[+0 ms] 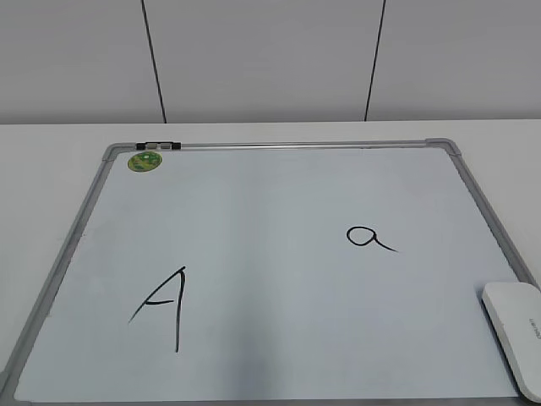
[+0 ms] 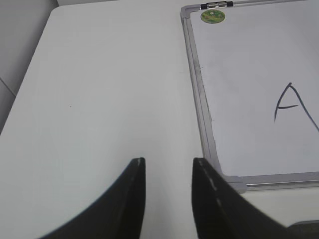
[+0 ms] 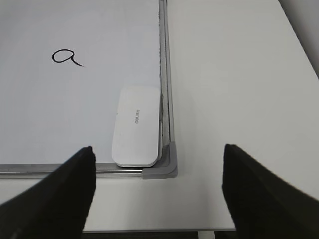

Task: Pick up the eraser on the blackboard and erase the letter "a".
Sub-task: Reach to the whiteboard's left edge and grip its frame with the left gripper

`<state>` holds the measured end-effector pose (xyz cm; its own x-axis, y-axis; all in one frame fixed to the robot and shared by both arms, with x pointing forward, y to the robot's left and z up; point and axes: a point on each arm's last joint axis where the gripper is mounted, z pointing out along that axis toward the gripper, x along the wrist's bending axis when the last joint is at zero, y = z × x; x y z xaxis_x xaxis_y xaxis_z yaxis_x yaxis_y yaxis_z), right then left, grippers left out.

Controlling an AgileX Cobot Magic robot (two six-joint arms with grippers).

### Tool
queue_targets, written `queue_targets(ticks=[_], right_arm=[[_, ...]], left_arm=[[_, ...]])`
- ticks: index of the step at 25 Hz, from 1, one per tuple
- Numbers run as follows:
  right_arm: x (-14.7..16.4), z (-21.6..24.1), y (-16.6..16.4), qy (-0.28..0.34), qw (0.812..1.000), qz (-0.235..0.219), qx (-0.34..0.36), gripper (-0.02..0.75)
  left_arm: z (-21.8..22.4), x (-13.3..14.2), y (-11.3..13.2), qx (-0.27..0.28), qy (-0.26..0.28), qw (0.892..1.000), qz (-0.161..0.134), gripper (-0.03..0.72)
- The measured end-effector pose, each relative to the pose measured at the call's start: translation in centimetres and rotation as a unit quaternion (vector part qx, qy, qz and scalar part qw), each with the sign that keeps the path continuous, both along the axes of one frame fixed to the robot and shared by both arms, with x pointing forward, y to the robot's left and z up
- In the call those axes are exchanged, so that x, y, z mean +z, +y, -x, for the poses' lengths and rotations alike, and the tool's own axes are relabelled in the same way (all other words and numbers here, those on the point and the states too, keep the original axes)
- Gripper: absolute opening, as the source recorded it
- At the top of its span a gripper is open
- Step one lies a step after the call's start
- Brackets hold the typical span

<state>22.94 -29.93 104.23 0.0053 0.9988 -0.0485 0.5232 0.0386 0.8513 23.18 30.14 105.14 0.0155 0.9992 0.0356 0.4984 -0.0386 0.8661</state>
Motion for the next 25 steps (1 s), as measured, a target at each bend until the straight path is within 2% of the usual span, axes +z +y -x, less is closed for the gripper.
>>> queue_targets(ticks=[9,11,16,18,20,25], right_arm=[[0.0,0.0,0.0,0.0,1.0,0.0,0.0,0.587],[0.0,0.0,0.0,0.0,1.0,0.0,0.0,0.587],[0.0,0.0,0.0,0.0,1.0,0.0,0.0,0.587],[0.0,0.0,0.0,0.0,1.0,0.0,0.0,0.587],[0.0,0.0,0.0,0.0,1.0,0.0,0.0,0.587],[0.0,0.0,0.0,0.0,1.0,0.0,0.0,0.587]], left_arm=[[0.0,0.0,0.0,0.0,0.0,1.0,0.0,0.244],[0.0,0.0,0.0,0.0,0.0,1.0,0.0,0.286],[0.1,0.5,0.0,0.0,-0.014,1.0,0.0,0.506],[0.0,1.1,0.0,0.0,-0.033,0.999,0.0,0.566],[-0.2,1.6,0.1,0.002,-0.049,0.999,-0.004,0.591],[-3.0,2.9,0.1,0.0,-0.068,0.998,-0.005,0.603]])
